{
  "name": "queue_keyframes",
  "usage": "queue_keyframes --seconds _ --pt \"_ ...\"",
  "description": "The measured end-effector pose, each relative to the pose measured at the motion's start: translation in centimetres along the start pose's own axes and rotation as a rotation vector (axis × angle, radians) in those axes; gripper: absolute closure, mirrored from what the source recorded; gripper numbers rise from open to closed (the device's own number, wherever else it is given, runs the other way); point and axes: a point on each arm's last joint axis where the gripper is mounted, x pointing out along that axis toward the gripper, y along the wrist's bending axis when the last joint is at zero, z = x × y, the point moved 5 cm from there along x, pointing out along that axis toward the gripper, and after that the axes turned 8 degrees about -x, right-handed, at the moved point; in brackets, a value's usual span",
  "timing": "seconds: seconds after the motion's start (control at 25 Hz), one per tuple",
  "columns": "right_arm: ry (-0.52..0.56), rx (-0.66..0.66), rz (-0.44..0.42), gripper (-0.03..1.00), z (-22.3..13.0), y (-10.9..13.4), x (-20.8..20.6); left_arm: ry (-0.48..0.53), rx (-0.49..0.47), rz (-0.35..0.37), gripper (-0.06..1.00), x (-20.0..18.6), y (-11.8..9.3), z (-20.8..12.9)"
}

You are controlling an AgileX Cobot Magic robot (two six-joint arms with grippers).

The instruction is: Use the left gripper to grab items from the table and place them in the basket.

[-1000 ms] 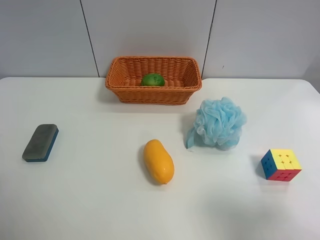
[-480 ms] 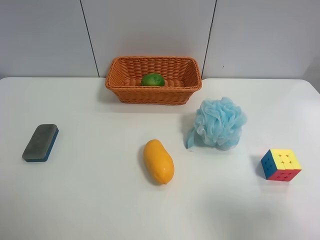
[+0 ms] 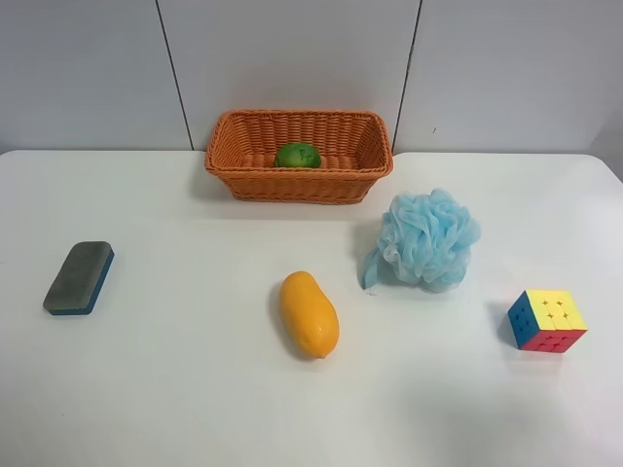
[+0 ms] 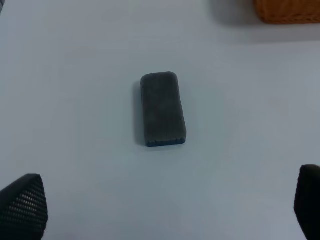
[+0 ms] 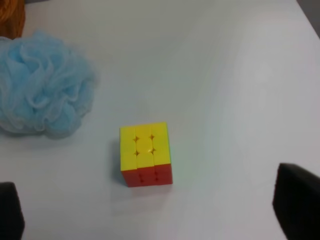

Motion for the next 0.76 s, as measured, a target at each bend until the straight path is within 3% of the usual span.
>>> queue_keyframes --seconds 0.76 --pt "0.000 0.000 0.000 -0.02 0.00 0.00 0.00 0.000 0.002 0.000 -0.05 0.00 0.00 0.00"
